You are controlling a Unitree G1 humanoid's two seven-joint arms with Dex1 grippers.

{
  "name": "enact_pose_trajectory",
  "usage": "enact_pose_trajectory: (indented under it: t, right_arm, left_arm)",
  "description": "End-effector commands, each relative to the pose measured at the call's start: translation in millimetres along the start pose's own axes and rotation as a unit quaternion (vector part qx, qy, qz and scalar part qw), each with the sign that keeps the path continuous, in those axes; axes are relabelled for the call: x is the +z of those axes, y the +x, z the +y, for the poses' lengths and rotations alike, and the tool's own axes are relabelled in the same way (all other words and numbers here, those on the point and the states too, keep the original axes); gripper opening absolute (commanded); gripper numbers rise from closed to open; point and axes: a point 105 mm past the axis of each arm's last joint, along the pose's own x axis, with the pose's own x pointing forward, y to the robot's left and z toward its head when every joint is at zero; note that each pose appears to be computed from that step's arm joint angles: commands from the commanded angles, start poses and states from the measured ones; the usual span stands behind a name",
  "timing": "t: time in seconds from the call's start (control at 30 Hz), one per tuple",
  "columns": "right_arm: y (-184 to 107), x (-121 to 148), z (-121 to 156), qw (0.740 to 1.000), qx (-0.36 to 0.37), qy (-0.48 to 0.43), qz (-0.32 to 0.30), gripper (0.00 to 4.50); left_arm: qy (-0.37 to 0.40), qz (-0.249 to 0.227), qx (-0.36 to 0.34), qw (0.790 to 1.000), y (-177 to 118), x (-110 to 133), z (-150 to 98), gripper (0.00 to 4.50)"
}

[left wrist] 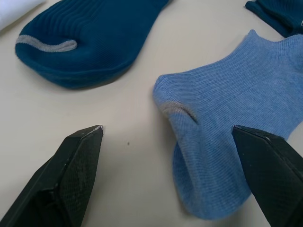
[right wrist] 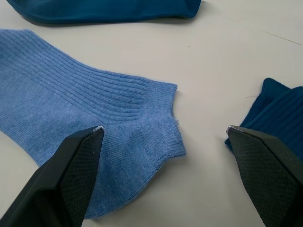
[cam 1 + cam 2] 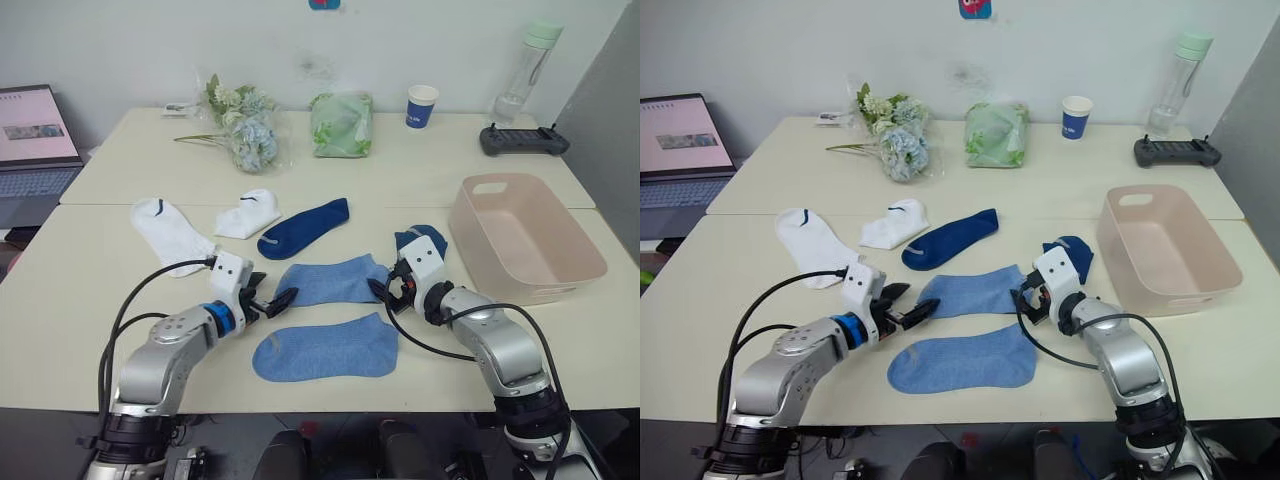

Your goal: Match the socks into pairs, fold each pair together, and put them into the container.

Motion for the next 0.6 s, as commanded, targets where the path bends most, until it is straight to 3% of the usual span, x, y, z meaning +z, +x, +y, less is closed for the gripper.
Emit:
enact_pose_trajectory:
  t: [0.03,0.6]
  right_arm:
    - [-0.5,8.1,0.7,1.000,-0.005,-0.002,-0.020,4.45]
    - [-0.4,6.1,3.0,1.000,-0.001,0.010,-0.018,4.45]
  left_arm:
    - [0.013,-0.017,-0.007,1.000,3.0,7.9,-9.0,4.50]
    - [-0.004,-0.020,0.033,0.999,-5.6,8.9,13.4,4.50]
